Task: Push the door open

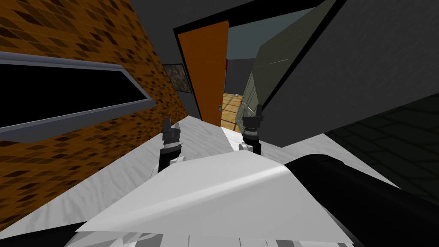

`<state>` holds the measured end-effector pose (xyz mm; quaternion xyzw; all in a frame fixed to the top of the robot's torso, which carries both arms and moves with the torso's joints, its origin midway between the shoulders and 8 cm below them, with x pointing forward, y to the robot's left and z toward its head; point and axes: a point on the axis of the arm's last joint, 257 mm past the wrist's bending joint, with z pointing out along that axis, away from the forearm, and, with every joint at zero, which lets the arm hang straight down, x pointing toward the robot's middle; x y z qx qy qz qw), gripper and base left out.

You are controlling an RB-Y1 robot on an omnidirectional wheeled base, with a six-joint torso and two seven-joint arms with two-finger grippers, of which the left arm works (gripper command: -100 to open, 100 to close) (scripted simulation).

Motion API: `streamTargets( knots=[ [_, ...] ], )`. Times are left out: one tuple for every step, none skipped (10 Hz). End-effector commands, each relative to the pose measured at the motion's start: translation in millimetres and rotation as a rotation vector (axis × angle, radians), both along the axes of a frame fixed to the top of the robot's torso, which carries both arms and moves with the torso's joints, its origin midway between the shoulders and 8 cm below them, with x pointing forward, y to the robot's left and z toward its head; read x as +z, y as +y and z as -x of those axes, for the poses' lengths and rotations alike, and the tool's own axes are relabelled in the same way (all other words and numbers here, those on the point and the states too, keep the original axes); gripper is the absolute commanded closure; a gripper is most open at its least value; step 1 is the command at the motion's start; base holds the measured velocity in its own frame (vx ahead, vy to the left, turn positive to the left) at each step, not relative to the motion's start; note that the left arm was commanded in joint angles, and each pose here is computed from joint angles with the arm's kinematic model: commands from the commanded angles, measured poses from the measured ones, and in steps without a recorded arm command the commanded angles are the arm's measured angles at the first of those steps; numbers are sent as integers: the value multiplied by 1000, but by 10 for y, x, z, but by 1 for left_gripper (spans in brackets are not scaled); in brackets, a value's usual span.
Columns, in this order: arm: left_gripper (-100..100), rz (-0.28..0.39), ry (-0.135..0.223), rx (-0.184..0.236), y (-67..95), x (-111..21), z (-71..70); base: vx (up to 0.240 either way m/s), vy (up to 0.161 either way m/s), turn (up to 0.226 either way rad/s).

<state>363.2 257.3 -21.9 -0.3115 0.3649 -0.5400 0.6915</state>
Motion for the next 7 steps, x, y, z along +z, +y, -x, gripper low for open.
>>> streamTargets(
  knots=[
    [-100,1,10,-10,-16,-77,-46,135,-43,-64],
    [-100,2,17,-16,-25,-129,-77,80,-12,-52],
    [-100,3,24,-22,-36,-187,-111,79,-5,-47],
    [-100,4,32,-29,-47,-245,-144,83,-8,-56],
    [-100,5,37,-33,-54,-285,-167,74,-6,-45],
    [-100,7,42,-37,-61,-327,-190,75,-2,-34],
    [-100,9,53,-46,-75,-409,-236,90,-11,-54]
  ],
)
